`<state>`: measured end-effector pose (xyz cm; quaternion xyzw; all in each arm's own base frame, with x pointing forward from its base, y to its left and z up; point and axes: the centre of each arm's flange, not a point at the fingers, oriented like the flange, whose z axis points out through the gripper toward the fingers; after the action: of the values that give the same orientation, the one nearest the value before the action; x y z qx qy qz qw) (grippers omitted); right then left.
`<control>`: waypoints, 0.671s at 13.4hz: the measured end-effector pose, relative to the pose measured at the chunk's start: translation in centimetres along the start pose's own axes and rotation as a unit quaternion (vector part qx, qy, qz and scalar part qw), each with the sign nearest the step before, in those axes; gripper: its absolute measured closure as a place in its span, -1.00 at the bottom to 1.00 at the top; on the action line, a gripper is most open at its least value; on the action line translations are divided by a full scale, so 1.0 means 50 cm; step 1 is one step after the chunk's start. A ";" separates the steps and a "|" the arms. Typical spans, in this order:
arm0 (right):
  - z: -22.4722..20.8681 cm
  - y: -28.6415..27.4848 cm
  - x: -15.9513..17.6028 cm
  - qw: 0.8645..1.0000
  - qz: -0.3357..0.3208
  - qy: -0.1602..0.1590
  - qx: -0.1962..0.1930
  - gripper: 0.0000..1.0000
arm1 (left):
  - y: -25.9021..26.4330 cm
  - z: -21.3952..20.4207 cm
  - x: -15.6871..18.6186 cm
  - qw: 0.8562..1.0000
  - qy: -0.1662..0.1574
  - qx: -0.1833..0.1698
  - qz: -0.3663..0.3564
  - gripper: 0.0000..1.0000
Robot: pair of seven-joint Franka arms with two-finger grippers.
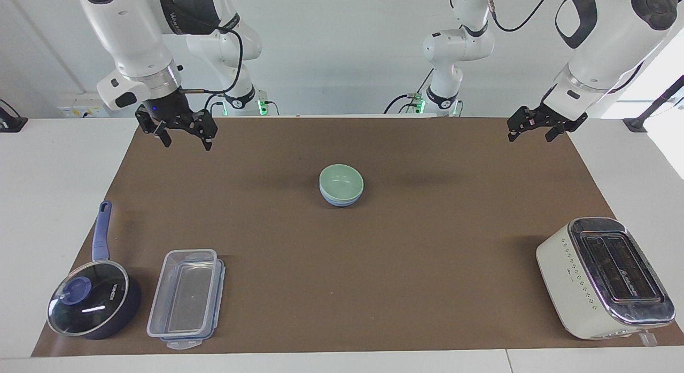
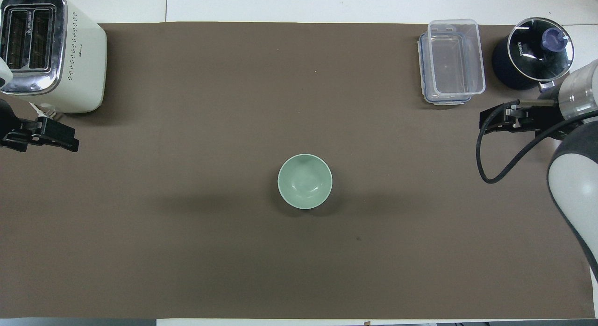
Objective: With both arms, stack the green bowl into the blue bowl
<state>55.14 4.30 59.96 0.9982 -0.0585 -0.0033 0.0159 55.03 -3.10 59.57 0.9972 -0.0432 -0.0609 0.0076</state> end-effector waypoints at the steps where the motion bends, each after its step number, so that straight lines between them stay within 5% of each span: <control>1: 0.001 0.005 -0.002 1.000 0.002 -0.005 -0.001 -1.00 | 0.000 0.000 0.000 1.000 0.000 0.000 0.000 -1.00; 9: 0.002 0.040 0.003 1.000 0.019 -0.008 0.006 -1.00 | 0.000 0.000 0.000 1.000 0.000 0.000 0.000 -1.00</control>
<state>55.06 2.28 59.94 0.9968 -0.0781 -0.0110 0.0091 55.03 -3.10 59.57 0.9972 -0.0432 -0.0609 0.0076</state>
